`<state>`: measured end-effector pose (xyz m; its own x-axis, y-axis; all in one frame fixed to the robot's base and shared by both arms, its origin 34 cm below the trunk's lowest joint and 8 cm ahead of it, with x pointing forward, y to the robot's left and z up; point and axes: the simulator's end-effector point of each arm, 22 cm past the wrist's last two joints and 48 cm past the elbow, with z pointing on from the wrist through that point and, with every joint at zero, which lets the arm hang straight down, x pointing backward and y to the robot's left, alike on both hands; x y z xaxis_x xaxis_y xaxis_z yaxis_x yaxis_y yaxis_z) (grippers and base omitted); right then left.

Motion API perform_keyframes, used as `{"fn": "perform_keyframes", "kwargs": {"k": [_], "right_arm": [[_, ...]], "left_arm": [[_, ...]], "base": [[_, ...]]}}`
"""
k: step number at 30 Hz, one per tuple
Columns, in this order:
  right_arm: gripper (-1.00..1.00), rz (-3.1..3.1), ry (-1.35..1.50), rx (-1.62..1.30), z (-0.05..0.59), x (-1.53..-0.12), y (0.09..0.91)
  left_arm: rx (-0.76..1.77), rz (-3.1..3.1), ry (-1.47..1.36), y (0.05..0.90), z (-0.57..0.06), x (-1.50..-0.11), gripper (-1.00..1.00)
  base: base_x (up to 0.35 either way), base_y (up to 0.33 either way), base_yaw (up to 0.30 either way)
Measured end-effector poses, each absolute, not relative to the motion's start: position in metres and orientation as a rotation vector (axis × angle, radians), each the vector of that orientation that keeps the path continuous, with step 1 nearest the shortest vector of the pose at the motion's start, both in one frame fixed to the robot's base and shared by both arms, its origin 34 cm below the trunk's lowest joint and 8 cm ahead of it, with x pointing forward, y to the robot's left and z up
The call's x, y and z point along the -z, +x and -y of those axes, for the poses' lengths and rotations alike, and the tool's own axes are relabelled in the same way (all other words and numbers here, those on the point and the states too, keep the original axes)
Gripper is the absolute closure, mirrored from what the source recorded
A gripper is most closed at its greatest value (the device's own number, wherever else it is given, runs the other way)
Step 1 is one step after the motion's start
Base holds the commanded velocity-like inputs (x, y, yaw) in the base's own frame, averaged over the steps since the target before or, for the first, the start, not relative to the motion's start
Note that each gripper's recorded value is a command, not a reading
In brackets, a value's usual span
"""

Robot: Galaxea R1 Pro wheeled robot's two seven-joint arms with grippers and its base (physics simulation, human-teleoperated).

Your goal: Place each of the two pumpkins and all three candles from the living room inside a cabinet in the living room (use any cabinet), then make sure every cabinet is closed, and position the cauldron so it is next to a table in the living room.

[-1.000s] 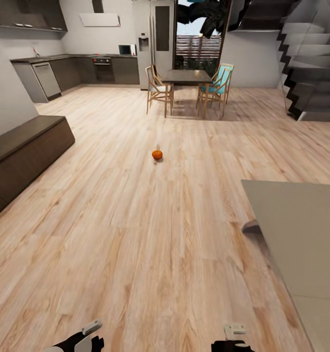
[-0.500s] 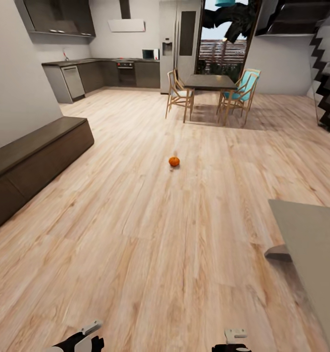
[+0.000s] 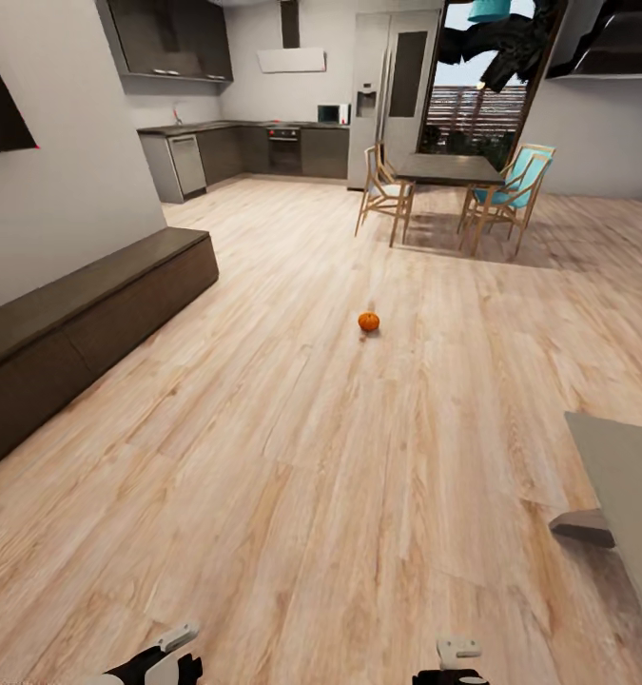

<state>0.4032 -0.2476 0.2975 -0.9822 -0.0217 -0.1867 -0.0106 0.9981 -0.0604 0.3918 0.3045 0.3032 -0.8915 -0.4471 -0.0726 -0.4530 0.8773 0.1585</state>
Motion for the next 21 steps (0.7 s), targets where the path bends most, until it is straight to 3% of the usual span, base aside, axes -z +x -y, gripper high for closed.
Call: {"fn": "perform_keyframes", "kwargs": {"k": [9, 21], "right_arm": [[-1.0, -2.941, -0.022, 0.097, 0.2524, -0.3001, 0.4071], [-1.0, -2.93, -0.021, 0.097, 0.2526, -0.3033, 0.4116]], "left_arm": [[-0.253, -3.002, -0.716, 0.3967, -0.3024, -0.3056, -1.0], [-0.241, -2.993, -0.713, 0.4006, -0.3015, -0.3083, -1.0]], "base": [[0.0, 0.0, 0.16], [0.0, 0.0, -0.192]]}}
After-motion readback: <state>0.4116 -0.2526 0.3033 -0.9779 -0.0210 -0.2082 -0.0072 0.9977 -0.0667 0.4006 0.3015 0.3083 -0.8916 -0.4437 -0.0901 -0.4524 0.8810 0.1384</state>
